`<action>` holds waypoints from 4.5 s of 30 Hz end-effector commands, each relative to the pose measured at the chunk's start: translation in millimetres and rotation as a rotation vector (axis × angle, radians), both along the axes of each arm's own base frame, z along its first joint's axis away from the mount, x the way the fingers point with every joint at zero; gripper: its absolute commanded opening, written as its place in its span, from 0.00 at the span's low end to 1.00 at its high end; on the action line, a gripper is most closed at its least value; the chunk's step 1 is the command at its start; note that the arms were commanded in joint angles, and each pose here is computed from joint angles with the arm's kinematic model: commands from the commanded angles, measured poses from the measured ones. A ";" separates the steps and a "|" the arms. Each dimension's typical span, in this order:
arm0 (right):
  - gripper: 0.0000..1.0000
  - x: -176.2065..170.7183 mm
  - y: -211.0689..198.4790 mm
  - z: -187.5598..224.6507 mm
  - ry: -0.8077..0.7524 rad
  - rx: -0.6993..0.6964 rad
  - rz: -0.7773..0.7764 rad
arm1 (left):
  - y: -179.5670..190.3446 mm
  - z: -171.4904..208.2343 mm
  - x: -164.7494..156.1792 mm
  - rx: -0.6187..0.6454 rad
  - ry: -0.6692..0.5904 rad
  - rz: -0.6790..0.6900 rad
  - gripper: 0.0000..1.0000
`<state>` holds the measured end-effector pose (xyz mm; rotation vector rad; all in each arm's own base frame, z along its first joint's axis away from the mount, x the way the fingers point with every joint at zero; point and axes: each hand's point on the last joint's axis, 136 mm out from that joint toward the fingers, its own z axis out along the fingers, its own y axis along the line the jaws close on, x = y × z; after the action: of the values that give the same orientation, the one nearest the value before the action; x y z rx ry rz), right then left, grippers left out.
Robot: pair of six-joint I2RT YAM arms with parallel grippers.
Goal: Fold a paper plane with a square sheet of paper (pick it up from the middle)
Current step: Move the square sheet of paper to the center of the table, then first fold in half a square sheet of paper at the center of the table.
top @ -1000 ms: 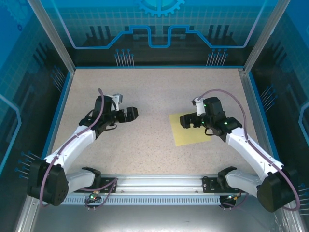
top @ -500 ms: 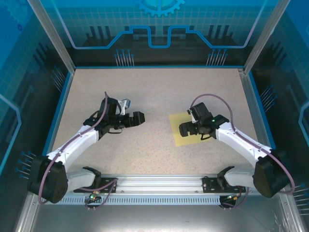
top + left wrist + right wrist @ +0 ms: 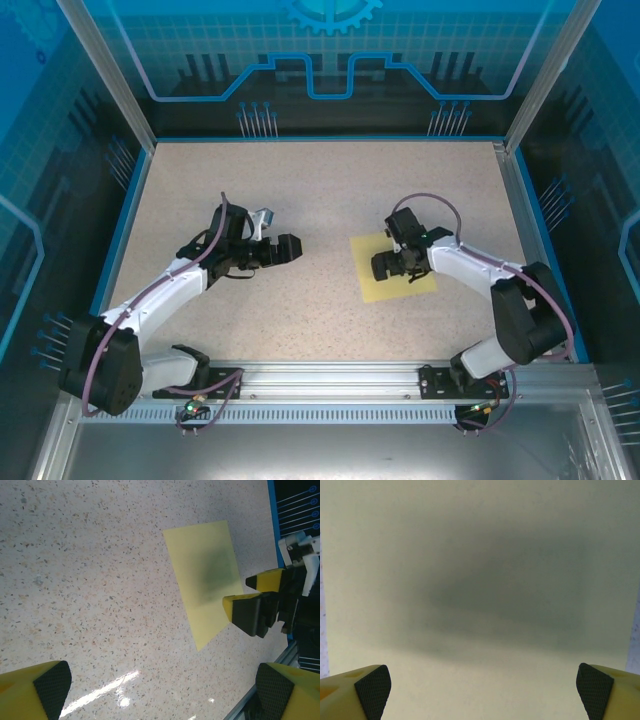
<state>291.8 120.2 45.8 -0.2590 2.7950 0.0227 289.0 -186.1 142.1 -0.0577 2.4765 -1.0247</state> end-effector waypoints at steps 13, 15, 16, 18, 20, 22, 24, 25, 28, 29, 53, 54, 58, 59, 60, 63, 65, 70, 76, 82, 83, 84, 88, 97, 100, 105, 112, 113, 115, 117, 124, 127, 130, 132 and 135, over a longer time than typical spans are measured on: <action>0.97 28.2 12.0 -22.2 0.090 0.025 0.020 | -7.4 -5.6 -5.0 -0.022 0.018 -0.039 0.99; 0.96 26.3 12.9 -28.4 0.114 0.023 0.016 | -7.2 -6.1 -5.2 -0.019 0.018 -0.041 0.99; 0.95 24.9 13.6 -31.6 0.126 0.025 0.010 | -7.5 -6.6 -5.7 -0.019 0.020 -0.044 0.99; 0.95 24.0 14.5 -36.3 0.137 0.024 -0.003 | -7.3 -7.1 -6.0 -0.018 0.021 -0.044 0.99; 0.95 22.7 15.8 -40.1 0.145 0.007 -0.006 | -7.4 -6.5 -6.2 -0.016 0.020 -0.047 0.99; 0.95 22.8 16.5 -40.7 0.145 -0.007 -0.001 | -6.9 -7.5 -7.4 -0.012 0.023 -0.050 0.99; 0.95 24.1 17.1 -40.7 0.150 -0.010 -0.001 | -6.6 -8.1 -7.6 -0.008 0.021 -0.053 0.99; 0.95 24.5 18.1 -40.9 0.154 -0.010 0.000 | -6.5 -9.1 -8.0 -0.007 0.023 -0.054 0.99; 0.92 24.7 24.0 -41.9 0.156 -0.024 0.019 | -6.5 -12.5 -8.4 -0.006 0.031 -0.053 0.99; 0.91 24.4 25.5 -41.7 0.153 -0.032 0.023 | -6.8 -13.3 -9.0 -0.008 0.033 -0.055 0.99; 0.70 12.4 82.6 -29.5 0.118 0.060 0.065 | -2.6 -18.7 -21.3 0.007 0.042 -0.067 0.99; 0.70 11.6 87.8 -26.1 0.112 0.075 0.070 | -2.6 -18.1 -21.4 0.007 0.041 -0.068 0.99; 0.72 10.5 96.9 -4.6 0.068 0.103 0.073 | -1.9 -17.9 -22.6 0.009 0.044 -0.069 0.99; 0.73 10.6 96.4 2.4 0.051 0.112 0.065 | -2.1 -17.2 -22.7 0.009 0.041 -0.071 0.99; 0.74 10.9 93.9 11.7 0.026 0.120 0.054 | -1.9 -17.5 -23.5 0.011 0.043 -0.072 0.99; 0.75 11.0 70.1 23.5 -0.021 0.078 -0.009 | -1.5 -17.8 -24.0 0.012 0.042 -0.073 0.99; 0.75 10.9 52.2 17.8 -0.011 0.034 -0.038 | -2.2 -17.3 -23.9 0.008 0.042 -0.073 0.99; 0.79 16.8 46.1 0.6 0.011 -0.033 -0.013 | -2.1 -16.0 -23.7 0.006 0.039 -0.073 0.99; 0.81 20.6 56.0 -21.5 0.057 -0.039 0.008 | -0.6 -13.8 -27.1 0.013 0.035 -0.076 0.99; 0.82 14.1 58.0 -38.9 0.101 -0.039 0.002 | 2.9 -17.3 -31.3 0.027 0.037 -0.072 0.99; 0.82 13.0 59.0 -41.3 0.107 -0.037 0.003 | 3.0 -18.4 -32.5 0.027 0.039 -0.073 0.99; 0.82 11.8 60.3 -45.1 0.117 -0.033 0.004 | 2.9 -18.3 -32.7 0.024 0.038 -0.072 0.99; 0.82 6.5 63.7 -56.8 0.150 -0.036 0.003 | 3.8 -18.9 -33.8 0.025 0.040 -0.068 0.99; 0.78 -6.4 70.0 -78.4 0.190 -0.034 0.007 | 5.3 -21.8 -37.0 0.034 0.046 -0.071 0.99; 0.76 -6.6 68.5 -76.3 0.186 -0.044 0.007 | 5.2 -23.2 -37.2 0.033 0.050 -0.070 0.99; 0.73 -5.6 69.4 -75.3 0.182 -0.047 0.011 | 4.2 -23.7 -36.0 0.030 0.053 -0.072 0.99; 0.66 -1.8 70.4 -64.4 0.155 -0.040 0.009 | 4.2 -24.7 -37.1 0.030 0.056 -0.074 0.99; 0.66 -1.3 70.8 -61.9 0.151 -0.041 0.010 | 4.1 -24.5 -36.9 0.029 0.055 -0.074 0.99; 0.63 0.3 72.3 -57.3 0.140 -0.038 0.014 | 3.8 -24.3 -36.6 0.027 0.055 -0.074 0.99; 0.60 2.2 73.2 -53.0 0.128 -0.034 0.015 | 3.9 -24.0 -36.4 0.026 0.055 -0.072 0.99; 0.49 10.5 70.6 -33.2 0.061 -0.045 -0.001 | 4.2 -25.6 -38.1 0.024 0.058 -0.072 0.99; 0.44 15.3 69.3 -21.5 0.019 -0.039 -0.007 | 4.4 -25.1 -39.2 0.024 0.055 -0.073 0.99; 0.38 16.1 71.2 -15.9 0.006 -0.029 -0.003 | 4.0 -24.4 -38.9 0.022 0.053 -0.075 0.99; 0.34 15.8 72.2 -14.1 0.001 -0.022 0.002 | 4.0 -24.6 -38.8 0.022 0.054 -0.074 0.99; 0.30 15.8 73.7 -8.7 -0.010 -0.011 0.006 | 4.0 -23.6 -39.0 0.021 0.054 -0.074 0.99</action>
<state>314.4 192.7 28.9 -0.2500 2.7991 0.0133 259.0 -178.9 116.6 -0.0361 2.5529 -1.0136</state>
